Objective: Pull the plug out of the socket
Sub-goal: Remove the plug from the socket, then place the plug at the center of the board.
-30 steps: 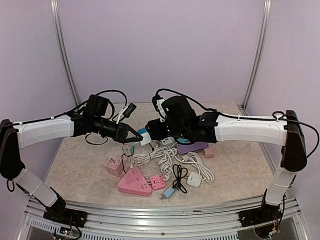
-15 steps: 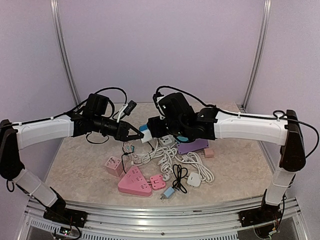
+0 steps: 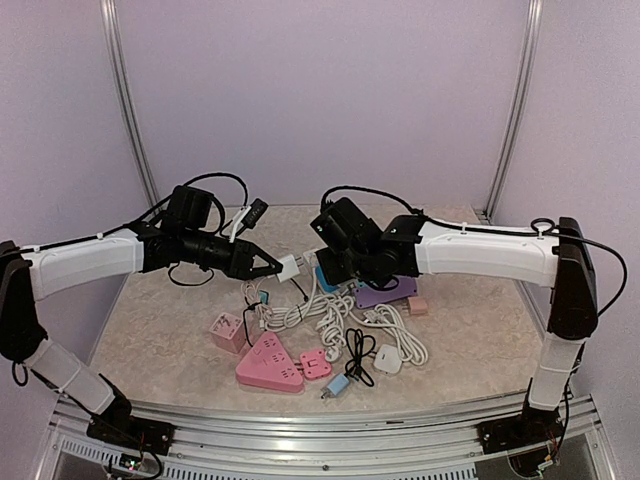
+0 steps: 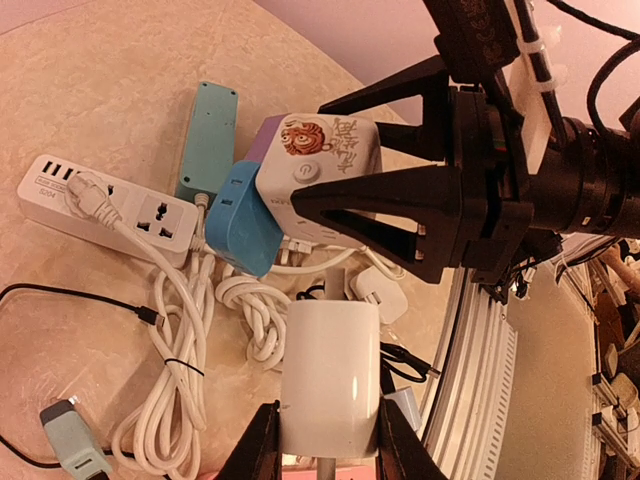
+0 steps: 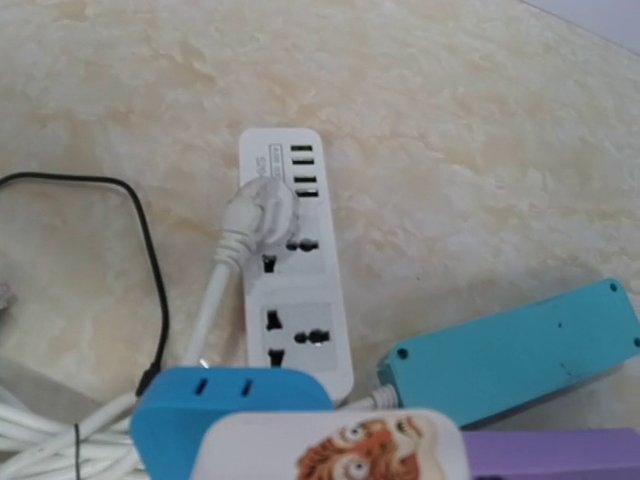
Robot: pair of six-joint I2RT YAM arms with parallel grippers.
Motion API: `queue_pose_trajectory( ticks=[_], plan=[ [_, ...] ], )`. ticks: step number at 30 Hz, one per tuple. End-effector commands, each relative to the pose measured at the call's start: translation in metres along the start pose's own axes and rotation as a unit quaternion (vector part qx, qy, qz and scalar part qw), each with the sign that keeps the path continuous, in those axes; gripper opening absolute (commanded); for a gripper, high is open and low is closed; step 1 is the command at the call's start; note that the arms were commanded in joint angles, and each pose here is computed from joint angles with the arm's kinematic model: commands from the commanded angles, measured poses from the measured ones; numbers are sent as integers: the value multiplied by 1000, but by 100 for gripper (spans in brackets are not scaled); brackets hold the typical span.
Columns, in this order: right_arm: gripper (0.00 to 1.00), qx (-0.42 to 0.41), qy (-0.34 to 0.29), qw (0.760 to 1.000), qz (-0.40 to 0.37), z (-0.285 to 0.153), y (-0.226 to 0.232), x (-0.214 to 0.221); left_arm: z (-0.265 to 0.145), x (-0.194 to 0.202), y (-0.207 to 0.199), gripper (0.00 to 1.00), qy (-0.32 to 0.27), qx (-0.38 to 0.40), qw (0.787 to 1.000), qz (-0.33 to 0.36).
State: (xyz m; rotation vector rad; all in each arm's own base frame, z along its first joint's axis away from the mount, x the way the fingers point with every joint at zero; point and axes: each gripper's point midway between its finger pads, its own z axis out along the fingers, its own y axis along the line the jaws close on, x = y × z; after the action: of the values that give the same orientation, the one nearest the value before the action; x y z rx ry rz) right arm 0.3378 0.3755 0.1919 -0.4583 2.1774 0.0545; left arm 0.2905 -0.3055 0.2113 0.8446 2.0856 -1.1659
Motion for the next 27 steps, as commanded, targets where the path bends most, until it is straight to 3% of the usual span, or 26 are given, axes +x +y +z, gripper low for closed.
queue_pose_trajectory(
  ticks=[1,11,27],
  plan=[
    [0,7,-18,1000,6,-7,0,-14,-6,-9,-4,0,-11,-3,1000,14],
    [0,-6,-36,999,27,-16,-7,-24,-4,-6,-2,0,-5,-7,1000,10],
    [0,-45,-102,987,120,-49,-64,-41,54,55,0,0,144,9,989,-24]
  ],
)
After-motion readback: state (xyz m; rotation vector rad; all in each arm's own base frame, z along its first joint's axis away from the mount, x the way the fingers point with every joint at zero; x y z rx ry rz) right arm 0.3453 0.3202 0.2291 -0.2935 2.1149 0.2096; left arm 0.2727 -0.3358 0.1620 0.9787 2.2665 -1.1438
